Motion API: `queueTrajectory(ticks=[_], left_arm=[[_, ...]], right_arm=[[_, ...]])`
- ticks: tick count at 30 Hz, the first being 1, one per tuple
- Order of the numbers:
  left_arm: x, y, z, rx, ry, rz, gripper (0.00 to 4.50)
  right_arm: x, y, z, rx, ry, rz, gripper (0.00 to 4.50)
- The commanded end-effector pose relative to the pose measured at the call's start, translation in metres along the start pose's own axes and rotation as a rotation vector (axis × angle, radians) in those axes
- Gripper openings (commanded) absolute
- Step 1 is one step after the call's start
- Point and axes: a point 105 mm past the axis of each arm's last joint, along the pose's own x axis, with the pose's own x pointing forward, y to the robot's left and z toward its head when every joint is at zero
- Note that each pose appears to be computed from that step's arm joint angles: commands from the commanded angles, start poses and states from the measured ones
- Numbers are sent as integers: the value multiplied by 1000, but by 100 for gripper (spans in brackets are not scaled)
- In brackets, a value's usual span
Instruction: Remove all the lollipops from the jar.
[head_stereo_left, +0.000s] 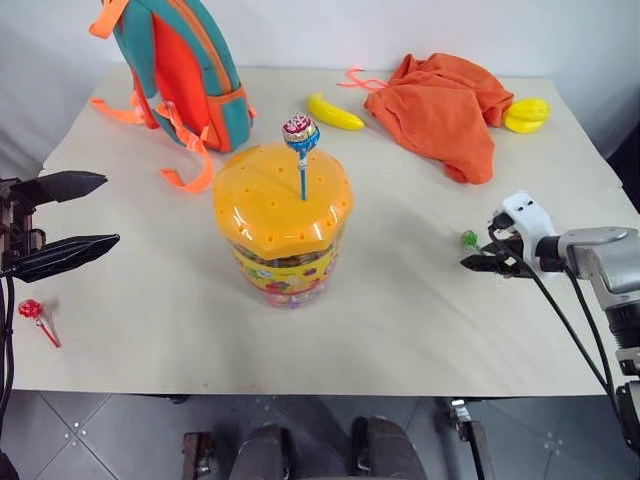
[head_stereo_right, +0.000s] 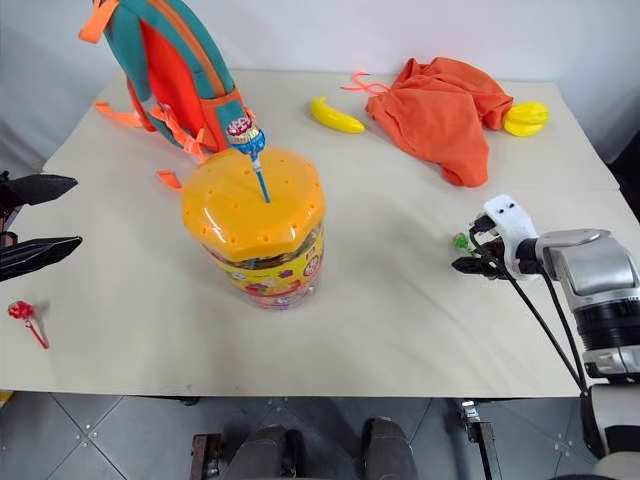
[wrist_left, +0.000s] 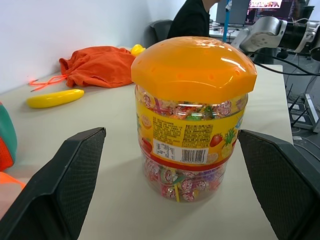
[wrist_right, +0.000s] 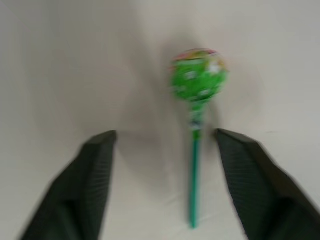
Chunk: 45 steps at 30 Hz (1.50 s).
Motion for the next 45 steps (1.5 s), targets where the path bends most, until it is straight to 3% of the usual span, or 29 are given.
queueTrajectory(ticks=[1, 6, 13, 23, 33, 37, 45], left_arm=[[1, -1, 13, 43, -24, -8, 450], [4, 2, 15, 47, -26, -23, 450], [12, 5, 16, 46, -33, -51, 450], [16, 4, 18, 52, -47, -63, 450], [19, 1, 16, 53, -69, -60, 450], [18, -1, 15, 52, -70, -52, 450], [17, -2, 15, 54, -74, -49, 450]], right_arm=[[-48, 11, 50, -150, -226, 77, 442], [-82, 37, 94, -314, -439, 145, 447], [-104, 120, 155, -448, -756, 476, 447], [-98, 196, 169, -590, -802, 846, 447], [-65, 235, 190, -587, -852, 948, 447], [-68, 241, 202, -554, -915, 978, 358], [-72, 241, 213, -553, -958, 967, 71]])
